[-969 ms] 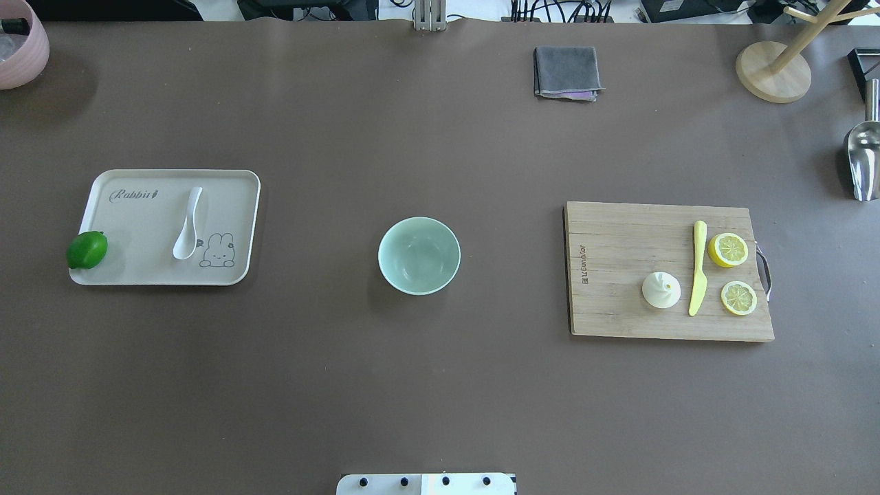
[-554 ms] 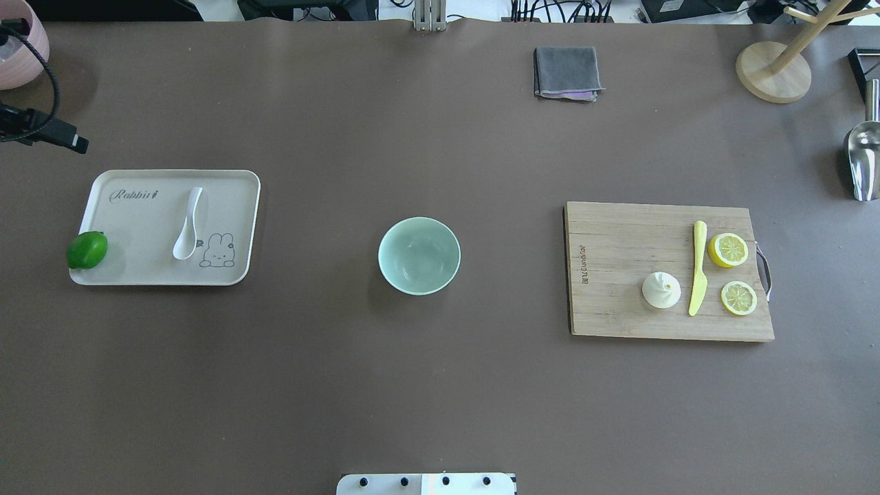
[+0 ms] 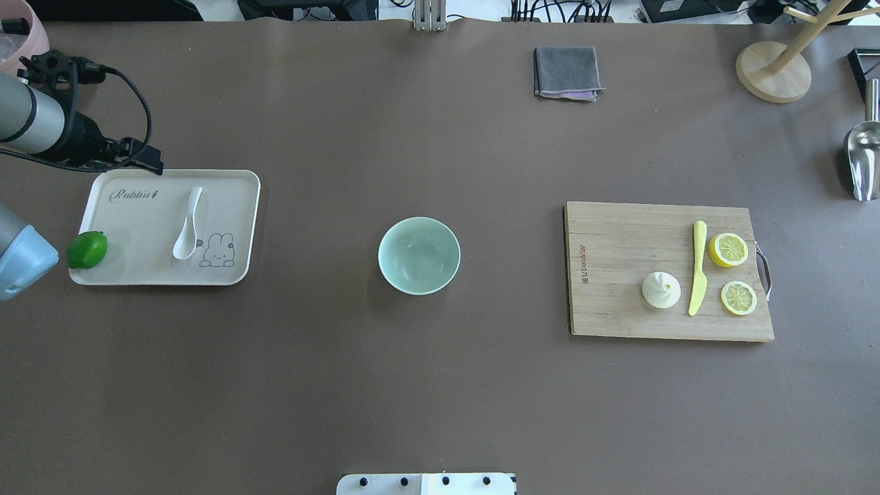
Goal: Put spoon and bun in bowl
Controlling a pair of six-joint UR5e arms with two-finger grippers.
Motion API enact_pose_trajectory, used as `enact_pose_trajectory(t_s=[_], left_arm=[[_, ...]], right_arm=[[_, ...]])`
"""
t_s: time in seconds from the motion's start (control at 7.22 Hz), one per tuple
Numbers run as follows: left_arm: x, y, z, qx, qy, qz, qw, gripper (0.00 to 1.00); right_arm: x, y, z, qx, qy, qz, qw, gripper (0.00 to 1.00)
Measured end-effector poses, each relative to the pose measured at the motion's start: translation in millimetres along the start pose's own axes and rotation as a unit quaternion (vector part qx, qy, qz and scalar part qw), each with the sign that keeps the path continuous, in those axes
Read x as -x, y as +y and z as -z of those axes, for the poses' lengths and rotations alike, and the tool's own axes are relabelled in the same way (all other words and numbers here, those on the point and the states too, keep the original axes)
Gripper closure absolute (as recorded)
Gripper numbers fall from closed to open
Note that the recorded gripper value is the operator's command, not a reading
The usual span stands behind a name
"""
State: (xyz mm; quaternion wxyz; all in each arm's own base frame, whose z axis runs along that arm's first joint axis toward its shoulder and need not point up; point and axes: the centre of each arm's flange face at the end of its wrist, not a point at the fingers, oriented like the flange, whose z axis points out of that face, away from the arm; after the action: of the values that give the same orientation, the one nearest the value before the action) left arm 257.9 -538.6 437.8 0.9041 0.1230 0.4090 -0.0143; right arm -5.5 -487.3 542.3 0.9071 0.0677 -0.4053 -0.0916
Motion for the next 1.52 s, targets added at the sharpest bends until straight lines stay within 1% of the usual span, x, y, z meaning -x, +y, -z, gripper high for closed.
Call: enact_pose_trajectory(t_s=[0.14,0.28,0.55,0.83,0.97,1.25,1.38,1.52], left_arm=[[-11.3,4.9,-10.5,0.000,-0.004,0.003,1.0000,0.02],[-22.8,12.2,-27.0,-0.003,-0.011,0.002,0.9999,0.02],[-27.8,19.5,-68.6,-0.015,-0.017,-0.001,0.9997,0.02],[-28.3,24.4,-98.7,-0.017,-0.015,-0.004,0.9997,0.03],[-32.7,29.3,-105.9,-0.013,-0.013,-0.005,0.9998,0.28],[-36.2,34.8,-110.2,-0.010,-0.013,-0.007,0.9998,0.82],[-34.5,36.2,-111.1,-0.011,-0.015,-0.007,0.9998,1.00],[-32.9,37.0,-111.6,-0.012,-0.018,-0.007,0.9997,1.00]], right_arm=[[9.3,-4.4,-4.4,-0.008,-0.003,-0.010,0.9999,0.00],[23.4,-11.9,-9.2,-0.009,-0.010,-0.024,0.9996,0.00],[57.1,-29.9,-19.0,-0.004,-0.018,-0.052,0.9984,0.00],[80.1,-39.3,-24.6,-0.001,-0.023,-0.058,0.9980,0.00],[87.2,-42.5,-26.5,0.000,-0.024,-0.058,0.9980,0.00],[95.7,-46.6,-28.0,0.001,-0.026,-0.053,0.9982,0.00],[97.3,-47.4,-28.1,0.001,-0.027,-0.052,0.9983,0.00],[98.7,-48.2,-28.1,0.001,-0.027,-0.053,0.9982,0.00]])
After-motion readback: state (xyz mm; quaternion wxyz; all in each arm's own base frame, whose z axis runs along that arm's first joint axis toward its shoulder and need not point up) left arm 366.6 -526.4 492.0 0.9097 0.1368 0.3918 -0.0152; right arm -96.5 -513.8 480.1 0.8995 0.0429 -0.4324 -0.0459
